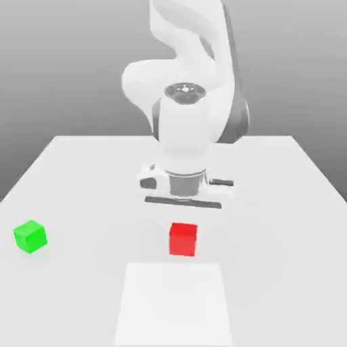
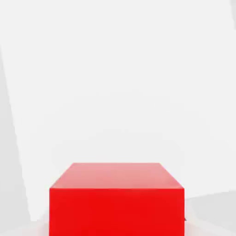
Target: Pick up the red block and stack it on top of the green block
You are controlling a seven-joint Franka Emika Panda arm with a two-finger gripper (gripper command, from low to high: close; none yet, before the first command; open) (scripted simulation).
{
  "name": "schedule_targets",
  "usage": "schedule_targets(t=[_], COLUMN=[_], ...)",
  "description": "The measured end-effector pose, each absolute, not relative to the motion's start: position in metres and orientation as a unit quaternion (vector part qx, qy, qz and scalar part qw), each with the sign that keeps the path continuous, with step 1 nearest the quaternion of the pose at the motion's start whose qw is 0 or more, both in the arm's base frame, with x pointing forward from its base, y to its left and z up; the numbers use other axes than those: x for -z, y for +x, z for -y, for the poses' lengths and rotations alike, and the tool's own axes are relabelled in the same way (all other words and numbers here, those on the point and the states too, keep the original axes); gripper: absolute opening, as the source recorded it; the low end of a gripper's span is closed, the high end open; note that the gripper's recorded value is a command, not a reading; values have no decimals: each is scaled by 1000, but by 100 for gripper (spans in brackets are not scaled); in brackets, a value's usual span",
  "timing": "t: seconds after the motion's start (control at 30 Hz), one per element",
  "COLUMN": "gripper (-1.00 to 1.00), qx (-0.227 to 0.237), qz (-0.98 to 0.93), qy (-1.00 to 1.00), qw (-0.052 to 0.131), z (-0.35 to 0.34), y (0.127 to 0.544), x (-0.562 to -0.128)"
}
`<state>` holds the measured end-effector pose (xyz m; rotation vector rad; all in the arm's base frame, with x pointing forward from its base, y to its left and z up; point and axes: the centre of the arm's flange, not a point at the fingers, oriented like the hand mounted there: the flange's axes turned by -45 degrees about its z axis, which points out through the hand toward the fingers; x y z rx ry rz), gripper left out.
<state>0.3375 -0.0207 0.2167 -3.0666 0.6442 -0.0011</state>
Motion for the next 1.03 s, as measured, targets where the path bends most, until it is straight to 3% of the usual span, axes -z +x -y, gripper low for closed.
schedule_targets(t=[0.37,0.7,0.9,0.93,1.03], gripper=[-100,-100,-100,100,100], qx=[0,1,1,1,1], qz=[-617,-887,-900,-900,-900], qy=[-787,-462,-437,-436,-436], qw=[7,1,2,1,1], z=[186,332,340,340,340], y=[322,226,222,222,222], x=[-232,-245,-195,-186,-186])
